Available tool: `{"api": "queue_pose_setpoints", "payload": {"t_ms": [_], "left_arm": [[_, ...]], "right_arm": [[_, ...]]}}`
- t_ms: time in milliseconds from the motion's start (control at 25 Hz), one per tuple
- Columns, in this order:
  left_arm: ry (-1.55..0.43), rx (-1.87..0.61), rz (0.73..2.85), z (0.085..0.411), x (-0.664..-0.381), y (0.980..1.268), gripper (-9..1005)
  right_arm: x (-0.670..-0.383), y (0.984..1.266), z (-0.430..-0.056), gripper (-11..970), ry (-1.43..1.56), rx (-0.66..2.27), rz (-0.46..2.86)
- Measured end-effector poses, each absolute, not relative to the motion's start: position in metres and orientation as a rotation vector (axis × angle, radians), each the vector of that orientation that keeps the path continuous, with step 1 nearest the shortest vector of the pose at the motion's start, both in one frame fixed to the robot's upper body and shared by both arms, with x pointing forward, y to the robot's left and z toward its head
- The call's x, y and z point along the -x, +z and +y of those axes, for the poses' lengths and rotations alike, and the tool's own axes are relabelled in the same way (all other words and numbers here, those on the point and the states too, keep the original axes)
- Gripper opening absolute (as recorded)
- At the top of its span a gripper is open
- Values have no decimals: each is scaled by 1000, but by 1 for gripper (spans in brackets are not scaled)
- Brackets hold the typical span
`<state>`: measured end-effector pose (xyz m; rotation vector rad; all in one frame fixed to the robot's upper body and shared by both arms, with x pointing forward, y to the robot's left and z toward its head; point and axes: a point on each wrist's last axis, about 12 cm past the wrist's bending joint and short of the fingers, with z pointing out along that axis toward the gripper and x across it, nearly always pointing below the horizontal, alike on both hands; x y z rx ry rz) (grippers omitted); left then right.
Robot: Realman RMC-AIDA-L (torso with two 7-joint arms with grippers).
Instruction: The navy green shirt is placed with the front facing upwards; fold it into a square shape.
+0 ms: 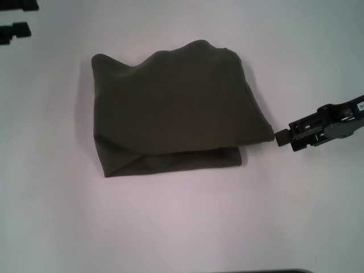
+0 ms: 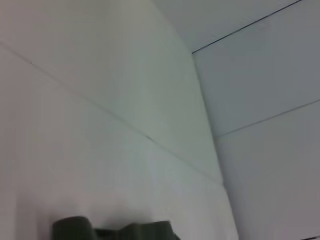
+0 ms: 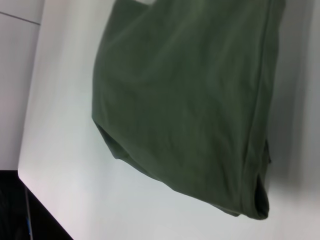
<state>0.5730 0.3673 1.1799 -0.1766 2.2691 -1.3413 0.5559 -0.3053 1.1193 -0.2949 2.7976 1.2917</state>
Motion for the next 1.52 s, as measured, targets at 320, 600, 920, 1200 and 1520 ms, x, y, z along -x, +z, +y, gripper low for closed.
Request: {"api": "queue_pose_setpoints", "payload": {"t_ms": [320,600,920,1200,1520], "left_arm": [[-1334,171,2333,367,-565,1170,691],[-1329,150,2381,368,-555,1162,691],[-1331,152,2395,370,-546,1155,690],[-1335,134,2387,366,-548,1154,691],[-1340,115,2382,362,-551,1155,691]], "right_arm": [[-560,1115,-304,726,1267,232,2773],[-566,1111,-293,726,1260,227,2758],[-570,1105,-284,725,1260,202,2754],[-569,1095,-278,725,1261,128,2779],[-568,1090,-274,547,1253,106,2799]]}}
